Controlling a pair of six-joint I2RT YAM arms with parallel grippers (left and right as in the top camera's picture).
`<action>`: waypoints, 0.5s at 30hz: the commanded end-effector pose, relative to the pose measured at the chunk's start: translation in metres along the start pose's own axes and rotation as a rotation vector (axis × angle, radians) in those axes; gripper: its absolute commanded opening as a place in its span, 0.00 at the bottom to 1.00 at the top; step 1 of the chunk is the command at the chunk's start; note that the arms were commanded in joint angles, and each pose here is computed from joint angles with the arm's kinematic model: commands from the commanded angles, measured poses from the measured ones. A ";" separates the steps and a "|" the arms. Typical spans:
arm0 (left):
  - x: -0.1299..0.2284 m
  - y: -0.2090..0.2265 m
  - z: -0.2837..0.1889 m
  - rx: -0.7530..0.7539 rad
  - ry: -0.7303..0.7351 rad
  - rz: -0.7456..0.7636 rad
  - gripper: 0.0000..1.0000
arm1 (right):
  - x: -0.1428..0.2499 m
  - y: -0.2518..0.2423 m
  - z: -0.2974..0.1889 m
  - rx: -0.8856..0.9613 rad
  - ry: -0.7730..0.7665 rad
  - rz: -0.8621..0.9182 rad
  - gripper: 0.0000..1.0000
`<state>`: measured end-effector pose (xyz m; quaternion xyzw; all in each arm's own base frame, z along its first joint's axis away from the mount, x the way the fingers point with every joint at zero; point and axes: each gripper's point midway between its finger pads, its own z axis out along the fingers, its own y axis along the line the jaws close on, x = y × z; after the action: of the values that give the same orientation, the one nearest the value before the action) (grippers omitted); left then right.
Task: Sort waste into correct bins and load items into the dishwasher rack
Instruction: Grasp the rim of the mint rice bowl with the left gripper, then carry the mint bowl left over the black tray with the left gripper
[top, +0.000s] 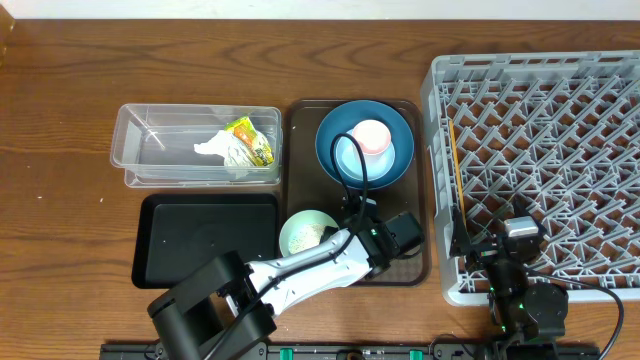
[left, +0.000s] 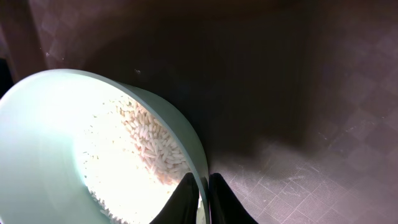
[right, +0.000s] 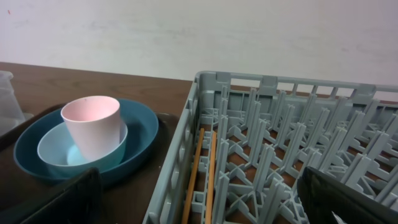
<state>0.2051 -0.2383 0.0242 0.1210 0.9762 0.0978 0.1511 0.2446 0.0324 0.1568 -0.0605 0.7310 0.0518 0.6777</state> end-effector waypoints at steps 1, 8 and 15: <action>0.002 0.007 0.004 -0.035 0.006 -0.001 0.11 | 0.002 0.003 0.000 -0.011 0.005 -0.011 0.99; 0.002 0.007 0.004 -0.035 0.006 -0.001 0.06 | 0.002 0.003 0.000 -0.011 0.005 -0.011 0.99; -0.002 0.010 -0.009 -0.018 -0.004 -0.009 0.06 | 0.002 0.003 0.000 -0.010 0.005 -0.011 0.99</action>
<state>0.2015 -0.2323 0.0241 0.1236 0.9760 0.1092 0.1421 0.2446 0.0324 0.1568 -0.0605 0.7310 0.0518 0.6777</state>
